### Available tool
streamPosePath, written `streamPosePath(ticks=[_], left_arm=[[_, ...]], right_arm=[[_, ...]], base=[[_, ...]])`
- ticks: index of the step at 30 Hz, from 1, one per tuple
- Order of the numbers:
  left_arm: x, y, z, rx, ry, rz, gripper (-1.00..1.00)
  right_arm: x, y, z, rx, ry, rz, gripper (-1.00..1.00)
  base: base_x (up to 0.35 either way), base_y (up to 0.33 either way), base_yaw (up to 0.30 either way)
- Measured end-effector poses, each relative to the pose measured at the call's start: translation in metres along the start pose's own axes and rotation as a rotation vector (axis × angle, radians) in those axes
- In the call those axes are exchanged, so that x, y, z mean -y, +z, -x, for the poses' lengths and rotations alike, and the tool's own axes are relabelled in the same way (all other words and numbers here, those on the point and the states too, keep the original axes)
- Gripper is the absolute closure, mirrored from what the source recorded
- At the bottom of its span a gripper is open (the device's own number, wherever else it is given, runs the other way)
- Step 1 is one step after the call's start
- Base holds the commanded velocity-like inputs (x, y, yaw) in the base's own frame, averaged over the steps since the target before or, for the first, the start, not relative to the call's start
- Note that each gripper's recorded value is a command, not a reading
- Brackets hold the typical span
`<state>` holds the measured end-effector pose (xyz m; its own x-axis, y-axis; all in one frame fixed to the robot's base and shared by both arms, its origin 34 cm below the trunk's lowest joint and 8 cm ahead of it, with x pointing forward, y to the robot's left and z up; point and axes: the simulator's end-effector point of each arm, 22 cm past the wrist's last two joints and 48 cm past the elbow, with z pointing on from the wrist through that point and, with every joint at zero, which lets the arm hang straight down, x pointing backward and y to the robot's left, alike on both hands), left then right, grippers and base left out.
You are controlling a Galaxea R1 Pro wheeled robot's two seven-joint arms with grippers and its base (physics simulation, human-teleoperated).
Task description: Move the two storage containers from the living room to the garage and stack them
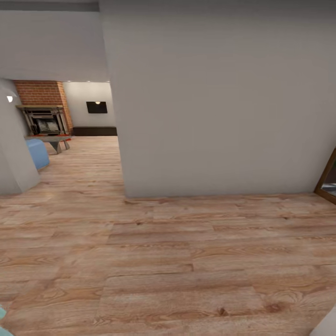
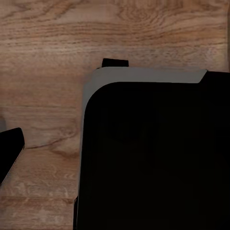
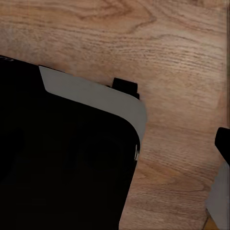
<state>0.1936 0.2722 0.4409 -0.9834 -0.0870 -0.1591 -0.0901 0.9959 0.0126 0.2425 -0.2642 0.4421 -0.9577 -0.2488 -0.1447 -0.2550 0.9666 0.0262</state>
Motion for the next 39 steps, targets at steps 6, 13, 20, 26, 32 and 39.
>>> streamPosePath(ticks=[6,13,20,26,32,39], left_arm=[[0.0,0.0,0.0001,0.0,0.0,0.0,-1.0],[0.0001,0.0001,0.0005,0.001,0.0,0.0,-1.0],[0.0,0.0,0.0,0.0,0.0,0.0,-1.0],[0.0,0.0,0.0002,0.0,0.0,0.0,-1.0],[0.0,0.0,0.0002,0.0,0.001,0.0,-1.0],[0.0,0.0,0.0005,0.001,0.0,0.0,-1.0]], right_arm=[[-0.0001,0.0,0.0003,0.0,0.0,0.0,-1.0],[-0.0001,0.0,0.0001,0.0,0.0,0.0,-1.0],[-0.0002,0.0,0.0004,0.0,-0.002,0.001,-1.0],[0.0,0.0,0.0002,0.0,-0.002,0.0,-1.0],[0.0008,-0.0001,-0.0002,-0.001,-0.002,-0.001,-1.0],[0.0011,-0.0001,-0.0002,-0.001,-0.002,-0.001,-1.0]], base=[[0.322,0.0,0.0],[0.322,0.0,0.0],[0.322,0.0,0.183],[0.322,0.0,0.262],[0.322,0.0,0.265],[0.322,0.0,0.265]])
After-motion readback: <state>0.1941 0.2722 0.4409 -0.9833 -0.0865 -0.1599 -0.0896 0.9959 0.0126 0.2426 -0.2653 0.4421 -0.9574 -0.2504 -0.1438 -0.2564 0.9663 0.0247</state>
